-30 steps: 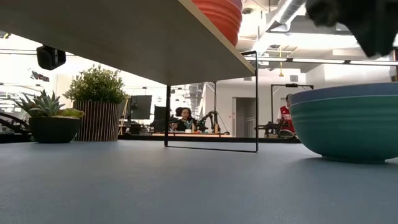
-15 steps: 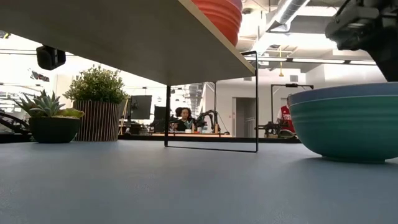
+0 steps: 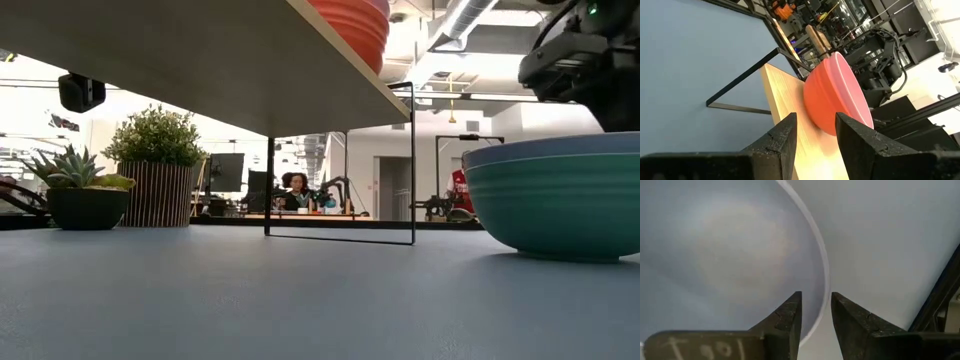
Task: Place and stack bowls onto a shelf
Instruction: Stack the blue bowl on top of the pink bowl on the shelf
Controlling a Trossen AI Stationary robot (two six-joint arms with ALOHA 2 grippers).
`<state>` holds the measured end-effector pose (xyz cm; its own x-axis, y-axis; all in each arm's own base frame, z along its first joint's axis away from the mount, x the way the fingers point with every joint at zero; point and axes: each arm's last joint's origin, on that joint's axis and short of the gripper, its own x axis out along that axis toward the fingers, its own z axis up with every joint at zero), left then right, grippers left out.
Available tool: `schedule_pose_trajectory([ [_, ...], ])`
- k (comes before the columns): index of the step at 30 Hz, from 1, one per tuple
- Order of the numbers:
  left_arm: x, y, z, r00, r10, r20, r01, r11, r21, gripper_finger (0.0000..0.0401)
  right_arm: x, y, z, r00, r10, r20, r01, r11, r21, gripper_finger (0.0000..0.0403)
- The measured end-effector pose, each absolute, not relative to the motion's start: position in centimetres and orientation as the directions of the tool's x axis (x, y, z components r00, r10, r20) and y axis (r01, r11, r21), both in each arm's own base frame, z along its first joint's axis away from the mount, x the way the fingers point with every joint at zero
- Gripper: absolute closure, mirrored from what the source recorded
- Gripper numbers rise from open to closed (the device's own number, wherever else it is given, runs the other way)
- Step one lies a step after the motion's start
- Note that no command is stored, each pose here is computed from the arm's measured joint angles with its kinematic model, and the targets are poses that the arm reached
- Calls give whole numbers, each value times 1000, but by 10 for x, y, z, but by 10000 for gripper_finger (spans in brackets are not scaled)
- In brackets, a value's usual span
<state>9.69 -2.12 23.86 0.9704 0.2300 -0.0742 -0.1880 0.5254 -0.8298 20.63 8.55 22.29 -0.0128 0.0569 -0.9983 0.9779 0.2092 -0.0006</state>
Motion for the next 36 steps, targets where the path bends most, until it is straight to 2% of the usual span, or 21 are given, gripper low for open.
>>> schedule_pose_trajectory([
  [3,97,-21,239,970,230,-74,-188,524,-831,280,206,86,223,-11,59,-998,978,210,1,299],
  [9,97,-21,239,970,231,-74,-187,518,-835,280,207,85,224,-7,68,-998,977,214,8,380],
  [16,97,-21,239,970,231,-74,-187,519,-834,280,208,83,225,-9,98,-995,974,227,13,375],
  [24,97,-21,239,970,231,-74,-187,519,-834,280,201,78,253,97,123,-988,965,230,123,378],
  [30,97,-21,239,970,231,-74,-189,524,-830,280,184,70,274,180,125,-976,961,189,202,378],
  [34,97,-21,239,970,231,-74,-189,527,-829,280,172,66,278,133,107,-985,978,146,148,378],
  [36,97,-21,239,970,231,-74,-189,527,-828,280,172,66,278,131,108,-985,976,158,147,378],
])
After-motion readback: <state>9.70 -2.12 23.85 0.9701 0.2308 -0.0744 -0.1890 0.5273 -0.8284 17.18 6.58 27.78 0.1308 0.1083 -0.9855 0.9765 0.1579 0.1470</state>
